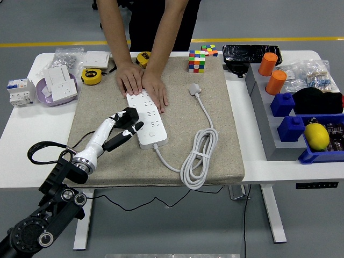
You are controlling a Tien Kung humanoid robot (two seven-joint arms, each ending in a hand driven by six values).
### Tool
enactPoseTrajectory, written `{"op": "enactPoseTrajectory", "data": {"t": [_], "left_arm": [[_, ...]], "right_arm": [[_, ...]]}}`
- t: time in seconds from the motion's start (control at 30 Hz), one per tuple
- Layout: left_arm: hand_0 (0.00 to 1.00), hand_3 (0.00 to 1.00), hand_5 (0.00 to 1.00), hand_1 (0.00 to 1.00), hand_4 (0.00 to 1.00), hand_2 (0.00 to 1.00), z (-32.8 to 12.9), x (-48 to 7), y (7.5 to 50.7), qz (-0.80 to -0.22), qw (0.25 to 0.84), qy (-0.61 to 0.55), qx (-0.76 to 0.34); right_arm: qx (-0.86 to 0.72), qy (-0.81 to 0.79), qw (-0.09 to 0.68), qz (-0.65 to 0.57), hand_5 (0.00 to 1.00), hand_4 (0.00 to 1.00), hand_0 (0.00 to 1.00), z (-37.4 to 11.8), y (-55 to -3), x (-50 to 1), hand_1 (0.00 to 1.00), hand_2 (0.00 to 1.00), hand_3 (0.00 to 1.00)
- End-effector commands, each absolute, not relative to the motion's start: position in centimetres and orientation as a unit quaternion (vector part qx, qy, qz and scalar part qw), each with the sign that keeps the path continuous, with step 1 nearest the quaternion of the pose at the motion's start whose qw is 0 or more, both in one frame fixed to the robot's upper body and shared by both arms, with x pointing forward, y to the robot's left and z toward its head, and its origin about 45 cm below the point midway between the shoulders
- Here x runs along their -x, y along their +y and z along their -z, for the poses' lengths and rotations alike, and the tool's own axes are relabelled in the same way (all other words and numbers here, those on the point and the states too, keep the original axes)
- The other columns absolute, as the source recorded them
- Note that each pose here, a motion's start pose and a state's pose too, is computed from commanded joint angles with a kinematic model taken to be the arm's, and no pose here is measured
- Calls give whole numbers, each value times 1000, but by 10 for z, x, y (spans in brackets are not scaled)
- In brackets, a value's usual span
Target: Pick up the plug,place it near the board,insert it into the board,press the button
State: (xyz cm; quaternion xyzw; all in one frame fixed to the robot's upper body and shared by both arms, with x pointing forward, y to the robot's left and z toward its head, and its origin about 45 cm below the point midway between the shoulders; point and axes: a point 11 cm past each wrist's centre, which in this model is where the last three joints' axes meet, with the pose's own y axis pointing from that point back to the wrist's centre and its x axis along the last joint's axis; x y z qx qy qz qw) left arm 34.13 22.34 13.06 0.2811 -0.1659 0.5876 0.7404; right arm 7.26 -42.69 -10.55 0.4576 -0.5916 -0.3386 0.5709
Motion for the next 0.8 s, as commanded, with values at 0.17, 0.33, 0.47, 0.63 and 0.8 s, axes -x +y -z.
{"op": "enactPoseTrajectory", "data": {"t": [0.17, 0.33, 0.47, 0.63, 0.8], "left_arm": [[998, 890, 984, 995, 998, 922, -128, -343, 221, -580, 742, -168, -290], [998, 889, 989, 994, 998, 922, -128, -344, 217, -574, 744, -175, -293], [998, 883, 991, 992, 998, 918, -133, -348, 215, -571, 744, -185, -293], [998, 885, 993, 991, 998, 914, -138, -354, 212, -563, 744, -202, -299], [998, 881, 998, 988, 998, 909, -142, -359, 210, -552, 742, -221, -310]], "right_arm": [[-458, -591, 572, 338, 599, 850, 624, 105, -427, -72, 583, 609, 534], [-457, -590, 573, 338, 598, 850, 624, 105, -427, -72, 583, 609, 533], [-458, -590, 573, 337, 596, 852, 623, 105, -427, -73, 583, 609, 534], [-459, -592, 571, 337, 596, 854, 623, 105, -427, -76, 583, 609, 535], [-458, -592, 571, 337, 593, 855, 623, 105, -427, -75, 583, 610, 535]]}}
